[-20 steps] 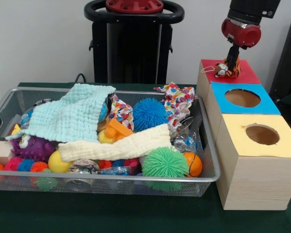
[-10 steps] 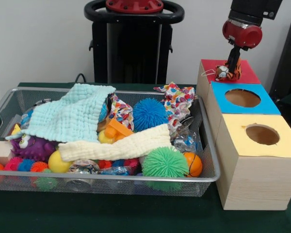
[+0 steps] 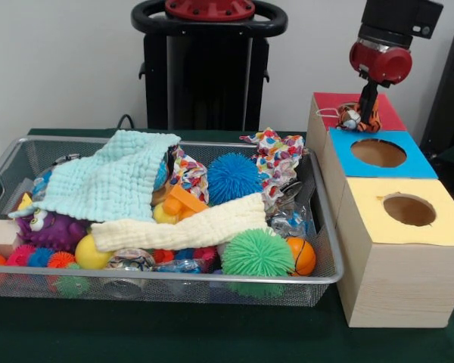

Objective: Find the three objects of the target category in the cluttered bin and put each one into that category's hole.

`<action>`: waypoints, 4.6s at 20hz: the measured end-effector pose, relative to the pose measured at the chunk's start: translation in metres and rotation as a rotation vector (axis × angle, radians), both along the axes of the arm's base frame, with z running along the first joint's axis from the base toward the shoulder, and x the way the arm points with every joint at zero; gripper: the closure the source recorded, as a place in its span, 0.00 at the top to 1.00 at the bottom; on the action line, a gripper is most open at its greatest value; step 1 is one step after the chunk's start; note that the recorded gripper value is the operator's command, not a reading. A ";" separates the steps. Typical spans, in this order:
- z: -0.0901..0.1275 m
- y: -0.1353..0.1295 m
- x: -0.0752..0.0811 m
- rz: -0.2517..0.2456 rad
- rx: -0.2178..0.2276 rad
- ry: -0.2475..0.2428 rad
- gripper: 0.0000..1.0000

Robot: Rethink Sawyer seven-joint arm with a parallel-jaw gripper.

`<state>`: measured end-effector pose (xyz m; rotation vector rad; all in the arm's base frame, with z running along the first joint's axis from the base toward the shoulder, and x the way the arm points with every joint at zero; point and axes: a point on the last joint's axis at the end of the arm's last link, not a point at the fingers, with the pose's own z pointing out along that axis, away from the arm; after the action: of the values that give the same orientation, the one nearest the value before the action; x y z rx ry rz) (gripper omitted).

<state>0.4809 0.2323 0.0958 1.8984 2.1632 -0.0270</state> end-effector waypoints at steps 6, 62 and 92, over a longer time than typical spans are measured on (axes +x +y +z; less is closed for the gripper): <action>0.000 0.000 0.001 -0.010 0.014 -0.011 0.00; 0.010 0.015 -0.067 -0.008 0.027 0.018 0.00; -0.014 0.005 -0.061 -0.009 0.071 0.051 0.00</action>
<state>0.4195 0.2372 0.0816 1.9665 2.2170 -0.0001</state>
